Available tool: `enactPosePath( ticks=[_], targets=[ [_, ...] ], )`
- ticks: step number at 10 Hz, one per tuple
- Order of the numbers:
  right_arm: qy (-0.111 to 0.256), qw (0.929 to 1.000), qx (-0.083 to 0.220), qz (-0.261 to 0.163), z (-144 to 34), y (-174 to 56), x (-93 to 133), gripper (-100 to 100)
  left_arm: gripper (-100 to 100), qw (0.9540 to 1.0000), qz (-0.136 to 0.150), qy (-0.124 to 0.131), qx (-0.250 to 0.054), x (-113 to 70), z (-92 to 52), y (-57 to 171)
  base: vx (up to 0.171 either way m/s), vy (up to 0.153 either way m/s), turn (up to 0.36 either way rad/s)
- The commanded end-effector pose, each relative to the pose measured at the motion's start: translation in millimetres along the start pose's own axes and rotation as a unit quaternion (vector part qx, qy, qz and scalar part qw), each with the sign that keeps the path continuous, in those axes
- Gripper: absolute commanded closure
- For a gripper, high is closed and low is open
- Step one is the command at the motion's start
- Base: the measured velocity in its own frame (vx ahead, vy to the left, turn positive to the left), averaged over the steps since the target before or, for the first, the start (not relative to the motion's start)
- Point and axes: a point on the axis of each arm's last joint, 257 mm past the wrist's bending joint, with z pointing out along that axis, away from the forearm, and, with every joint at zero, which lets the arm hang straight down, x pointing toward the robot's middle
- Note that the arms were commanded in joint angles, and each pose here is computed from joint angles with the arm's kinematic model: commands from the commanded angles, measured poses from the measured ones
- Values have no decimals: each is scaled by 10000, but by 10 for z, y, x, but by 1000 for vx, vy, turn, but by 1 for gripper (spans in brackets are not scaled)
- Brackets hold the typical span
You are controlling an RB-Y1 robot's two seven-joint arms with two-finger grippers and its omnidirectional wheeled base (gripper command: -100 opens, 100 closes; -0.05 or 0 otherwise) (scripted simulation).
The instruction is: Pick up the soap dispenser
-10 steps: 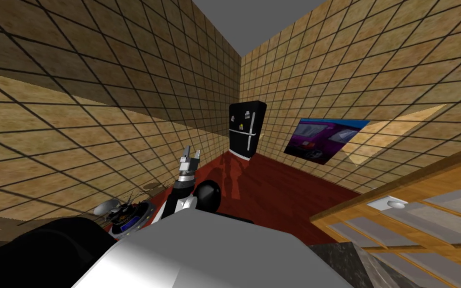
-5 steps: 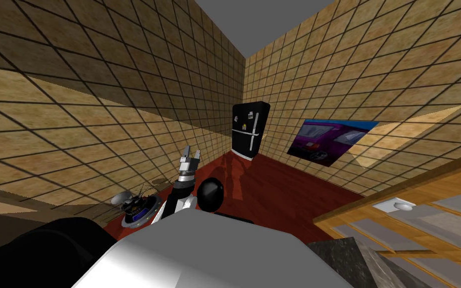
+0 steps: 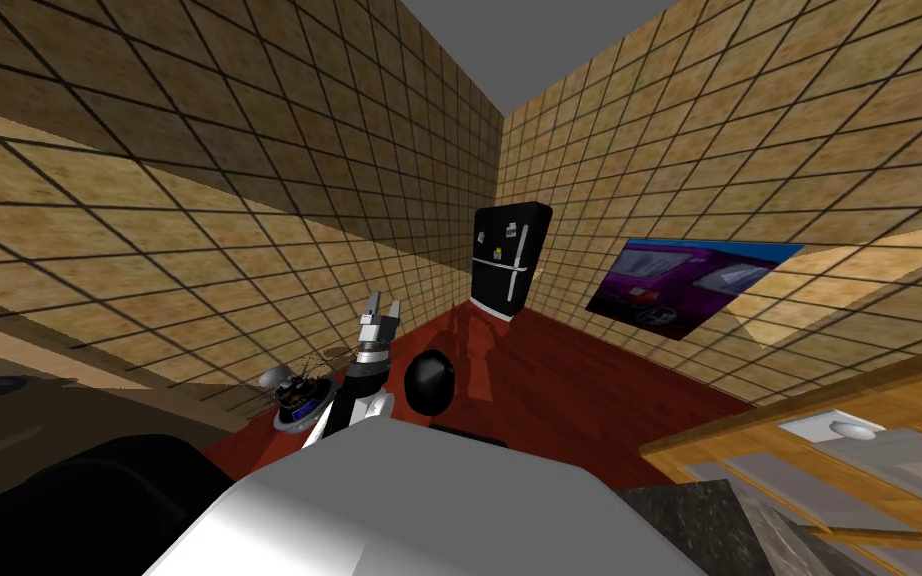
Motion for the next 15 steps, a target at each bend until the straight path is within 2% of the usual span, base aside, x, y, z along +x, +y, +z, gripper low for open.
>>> enactPosePath(
  ticks=[1, 2, 3, 4, 9, 12, 14, 15],
  targets=[
    [-1, 9999, 6, 103, 4, -11, -18, -100, 0, 10000, 0, 0, 0, 0, 0, 0, -40, 29, 4],
    [-10, 9999, 41, 91, 56, -75, -118, -100, 0, 10000, 1, 0, 0, 0, 0, 0, -96, 69, 160],
    [-10, 9997, 41, 221, 56, -75, -118, -100, 0, 10000, 0, 0, 0, 0, 0, 0, -95, 64, 121],
    [-23, 9999, 81, 148, 105, -139, -222, -100, 0, 10000, 0, 0, 0, 0, 0, 0, -87, 97, 201],
    [-45, 9986, 125, 518, 151, -202, -330, -100, 0, 10000, 0, 0, 0, 0, 0, 0, -59, 57, 64],
    [-98, 9980, 229, 588, 233, -328, -556, -100, 0, 10000, 0, 0, 0, 0, 0, 0, -99, 85, 174],
    [-103, 9963, 226, 826, 233, -328, -556, -100, 0, 10000, 1, 0, 0, 0, 0, 0, -57, 57, 9],
    [-102, 9968, 225, 760, 236, -323, -558, -100, 0, 10000, 1, 0, -1, -1, 0, 0, -6, 11, -13]
  ],
)
